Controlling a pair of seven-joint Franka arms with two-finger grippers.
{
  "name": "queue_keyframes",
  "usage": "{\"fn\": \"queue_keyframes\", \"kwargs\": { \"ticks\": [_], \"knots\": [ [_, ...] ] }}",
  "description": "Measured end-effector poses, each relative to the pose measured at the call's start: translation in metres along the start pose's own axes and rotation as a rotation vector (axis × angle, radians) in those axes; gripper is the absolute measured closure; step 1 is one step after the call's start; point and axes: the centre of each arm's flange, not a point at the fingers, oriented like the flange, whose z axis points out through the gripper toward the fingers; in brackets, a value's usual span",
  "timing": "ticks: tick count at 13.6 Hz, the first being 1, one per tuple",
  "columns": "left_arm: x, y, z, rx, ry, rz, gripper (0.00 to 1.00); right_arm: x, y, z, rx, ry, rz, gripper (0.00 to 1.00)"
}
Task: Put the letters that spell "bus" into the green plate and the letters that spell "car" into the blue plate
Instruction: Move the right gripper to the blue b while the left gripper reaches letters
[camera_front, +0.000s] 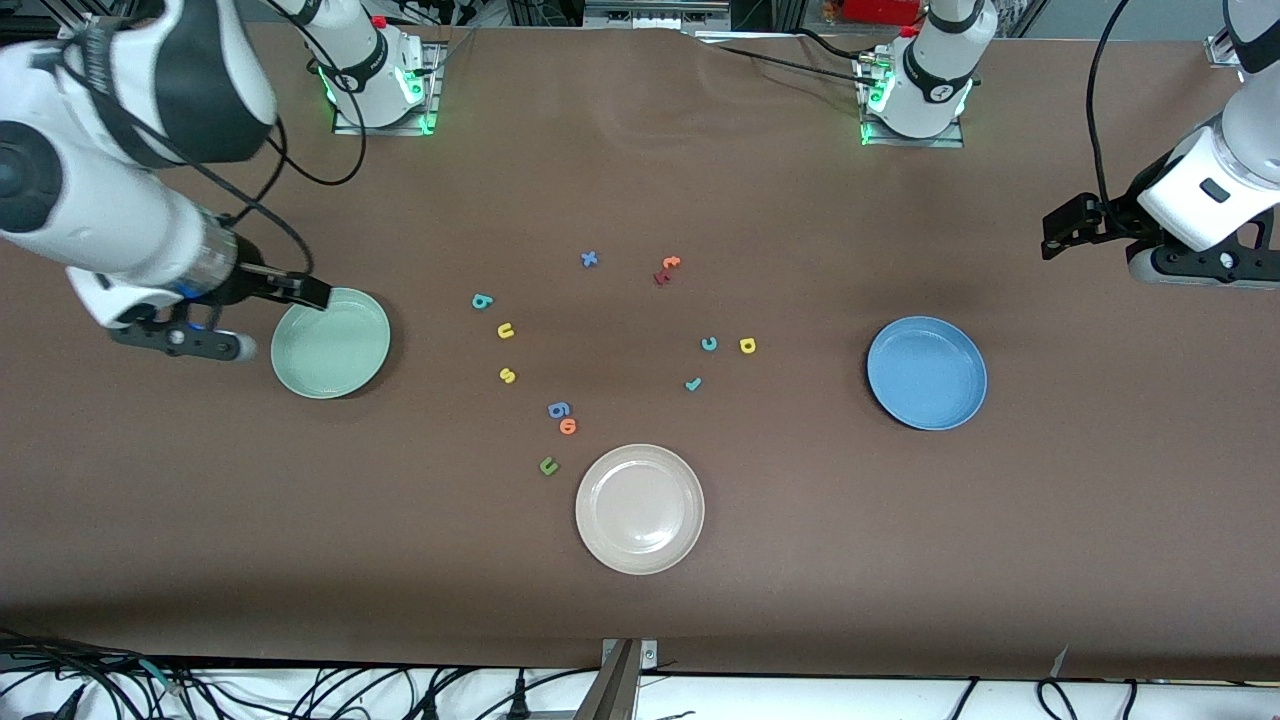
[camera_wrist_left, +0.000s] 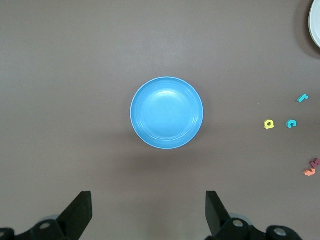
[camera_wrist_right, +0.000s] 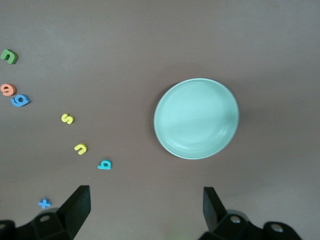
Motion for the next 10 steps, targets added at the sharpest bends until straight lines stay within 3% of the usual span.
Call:
{"fn": "queue_keyframes", "kwargs": {
  "ticks": [5, 10],
  "knots": [
    [0.008, -0.008, 0.016, 0.0, -0.031, -0.016, 0.0, -0.021, -0.054, 0.09, 0.012, 0.01, 0.05, 0.0],
    [0.023, -0.001, 0.045, 0.005, -0.079, -0.004, 0.0, -0.05, -0.067, 0.173, 0.031, -0.018, 0.067, 0.01]
  ]
}}
